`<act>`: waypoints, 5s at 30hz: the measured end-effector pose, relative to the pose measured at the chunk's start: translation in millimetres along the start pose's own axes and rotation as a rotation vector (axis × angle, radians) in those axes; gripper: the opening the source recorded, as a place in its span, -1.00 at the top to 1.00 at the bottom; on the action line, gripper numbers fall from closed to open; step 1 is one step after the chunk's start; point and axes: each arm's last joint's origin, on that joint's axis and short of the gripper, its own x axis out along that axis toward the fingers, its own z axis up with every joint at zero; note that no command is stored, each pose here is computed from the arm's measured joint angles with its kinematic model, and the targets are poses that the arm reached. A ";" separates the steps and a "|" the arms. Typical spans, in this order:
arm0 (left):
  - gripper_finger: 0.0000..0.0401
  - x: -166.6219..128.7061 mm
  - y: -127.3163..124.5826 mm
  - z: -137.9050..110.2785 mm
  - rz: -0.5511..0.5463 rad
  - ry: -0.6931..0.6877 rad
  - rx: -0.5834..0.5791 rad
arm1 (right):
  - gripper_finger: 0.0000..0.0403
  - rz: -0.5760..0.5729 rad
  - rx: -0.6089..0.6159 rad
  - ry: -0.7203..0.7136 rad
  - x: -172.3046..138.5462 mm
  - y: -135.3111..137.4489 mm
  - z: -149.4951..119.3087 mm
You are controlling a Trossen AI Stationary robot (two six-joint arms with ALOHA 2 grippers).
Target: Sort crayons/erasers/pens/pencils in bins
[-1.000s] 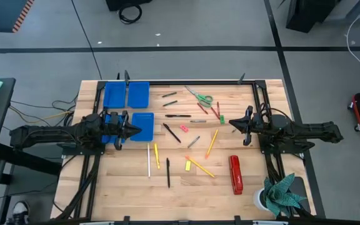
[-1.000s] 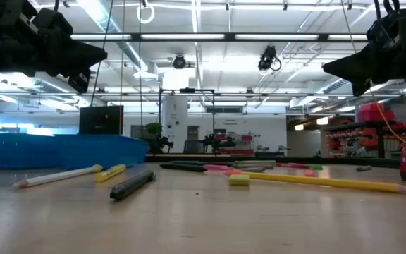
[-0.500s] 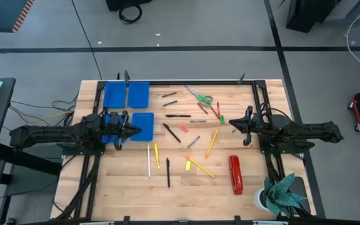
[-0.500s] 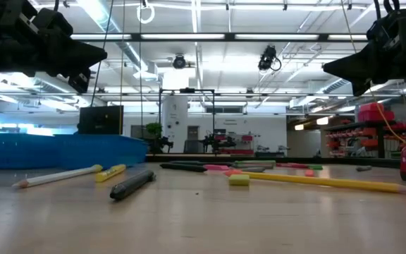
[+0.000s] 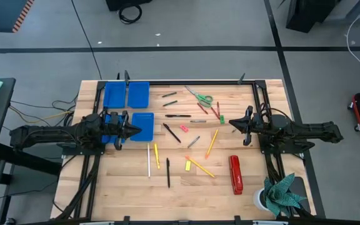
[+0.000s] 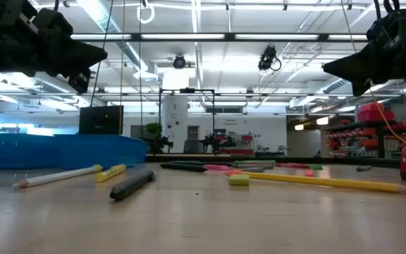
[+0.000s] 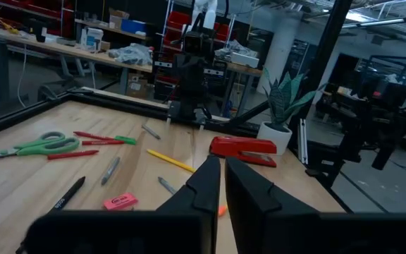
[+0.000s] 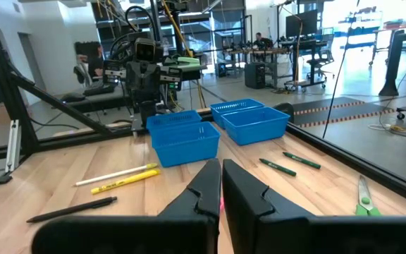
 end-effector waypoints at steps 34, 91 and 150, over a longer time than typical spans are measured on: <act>0.83 0.0 0.0 0.1 0.000 -0.001 0.000 | 0.88 0.000 0.000 0.000 0.0 0.0 0.1; 0.80 70.7 -14.8 86.8 0.096 0.384 0.399 | 0.88 -0.037 0.134 0.009 1.5 -0.7 -1.2; 0.39 263.8 66.4 -36.4 -0.317 1.516 0.833 | 0.88 0.000 0.053 0.192 10.2 1.5 -16.5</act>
